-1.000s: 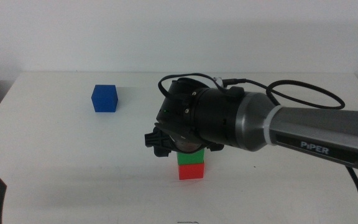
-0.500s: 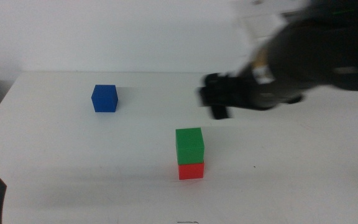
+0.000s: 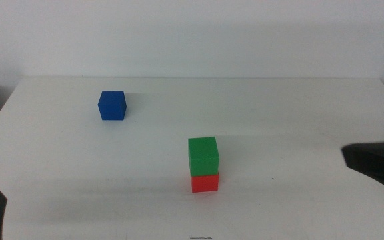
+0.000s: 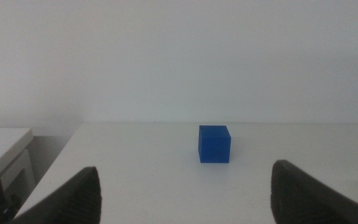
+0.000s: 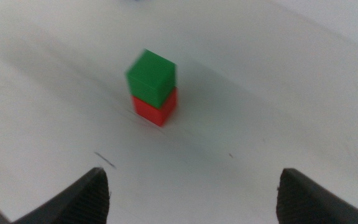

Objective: Stack red cubes first, then green, then blue cubes in a specific spot.

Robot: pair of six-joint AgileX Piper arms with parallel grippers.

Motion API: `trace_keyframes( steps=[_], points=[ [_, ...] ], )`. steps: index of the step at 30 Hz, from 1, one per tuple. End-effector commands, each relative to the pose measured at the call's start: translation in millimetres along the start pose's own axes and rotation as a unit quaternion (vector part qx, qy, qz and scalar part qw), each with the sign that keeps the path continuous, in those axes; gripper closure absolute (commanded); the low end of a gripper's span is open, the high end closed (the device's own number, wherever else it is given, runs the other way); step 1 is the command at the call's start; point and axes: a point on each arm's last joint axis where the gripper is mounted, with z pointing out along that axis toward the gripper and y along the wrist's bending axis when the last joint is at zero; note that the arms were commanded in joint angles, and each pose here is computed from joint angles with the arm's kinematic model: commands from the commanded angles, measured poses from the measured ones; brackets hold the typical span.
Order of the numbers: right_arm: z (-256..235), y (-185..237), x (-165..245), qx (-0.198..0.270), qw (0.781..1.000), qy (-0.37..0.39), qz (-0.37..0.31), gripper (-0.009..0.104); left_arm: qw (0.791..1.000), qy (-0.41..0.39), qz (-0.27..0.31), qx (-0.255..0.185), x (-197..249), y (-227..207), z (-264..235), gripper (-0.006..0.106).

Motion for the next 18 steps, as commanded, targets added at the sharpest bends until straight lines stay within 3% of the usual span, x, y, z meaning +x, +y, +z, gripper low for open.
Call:
trace_keyframes(
  steps=[1, 8, 18],
  points=[
    [-25, 3, -6, -0.014, 0.996, -0.09, -0.018, 0.003, 0.999, -0.053, -0.01, 0.004, -10, 0, -2, 0.007],
    [-65, 6, 3, -0.019, 0.986, -0.166, -0.026, 0.003, 0.999, -0.053, -0.01, 0.004, -10, 0, -2, 0.007],
    [-70, 4, 5, -0.006, 0.984, -0.174, -0.034, 0.003, 0.999, -0.053, -0.01, 0.004, -10, 0, -2, 0.007]
  ],
)
